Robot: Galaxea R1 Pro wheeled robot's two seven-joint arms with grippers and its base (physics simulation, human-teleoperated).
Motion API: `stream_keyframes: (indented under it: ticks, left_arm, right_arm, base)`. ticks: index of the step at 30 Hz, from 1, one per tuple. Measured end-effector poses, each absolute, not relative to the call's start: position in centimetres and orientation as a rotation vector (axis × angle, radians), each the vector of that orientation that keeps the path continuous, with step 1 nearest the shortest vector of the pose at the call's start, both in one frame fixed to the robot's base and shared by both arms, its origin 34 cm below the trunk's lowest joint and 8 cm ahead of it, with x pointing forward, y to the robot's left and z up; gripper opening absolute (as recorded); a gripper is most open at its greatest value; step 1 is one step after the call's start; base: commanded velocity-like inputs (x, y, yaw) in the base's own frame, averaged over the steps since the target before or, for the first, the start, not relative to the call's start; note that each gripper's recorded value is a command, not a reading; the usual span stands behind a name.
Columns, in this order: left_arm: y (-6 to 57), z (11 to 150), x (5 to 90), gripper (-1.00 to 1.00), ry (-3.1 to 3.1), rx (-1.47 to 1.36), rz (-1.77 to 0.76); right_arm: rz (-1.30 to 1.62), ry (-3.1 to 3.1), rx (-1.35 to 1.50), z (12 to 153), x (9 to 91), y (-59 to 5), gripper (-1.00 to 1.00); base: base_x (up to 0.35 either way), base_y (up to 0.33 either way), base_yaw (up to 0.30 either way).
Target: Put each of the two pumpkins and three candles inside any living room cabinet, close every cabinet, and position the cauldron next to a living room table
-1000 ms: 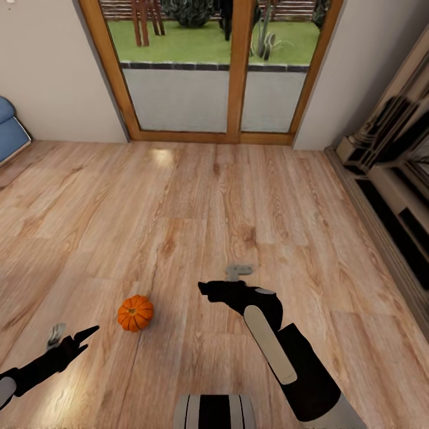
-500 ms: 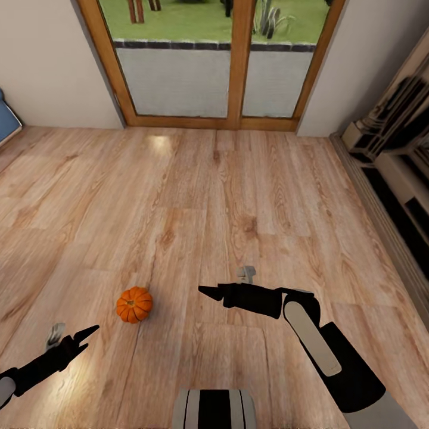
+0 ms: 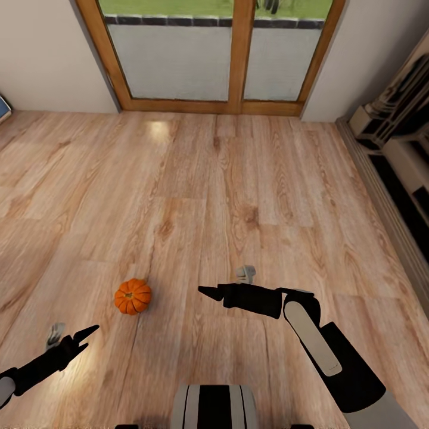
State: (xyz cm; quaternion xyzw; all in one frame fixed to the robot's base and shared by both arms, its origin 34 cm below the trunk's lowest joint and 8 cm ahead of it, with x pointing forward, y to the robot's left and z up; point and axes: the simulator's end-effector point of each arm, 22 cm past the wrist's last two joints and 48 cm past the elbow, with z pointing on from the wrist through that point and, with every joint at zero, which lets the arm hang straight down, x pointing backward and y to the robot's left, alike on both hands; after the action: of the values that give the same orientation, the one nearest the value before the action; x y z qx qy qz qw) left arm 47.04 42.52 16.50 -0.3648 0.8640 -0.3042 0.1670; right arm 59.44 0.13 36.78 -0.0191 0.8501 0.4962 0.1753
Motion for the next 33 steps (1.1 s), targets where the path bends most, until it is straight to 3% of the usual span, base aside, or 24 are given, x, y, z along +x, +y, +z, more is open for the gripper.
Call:
stream_keyframes:
  ticks: [33]
  left_arm:
    - [42.3, 14.6, 44.8, 1.00, 2.455, -1.037, -0.997]
  right_arm:
    - [1.433, 2.517, 0.028, 29.7, 57.4, 0.2, 1.00]
  base:
    - [0.000, 0.000, 0.000]
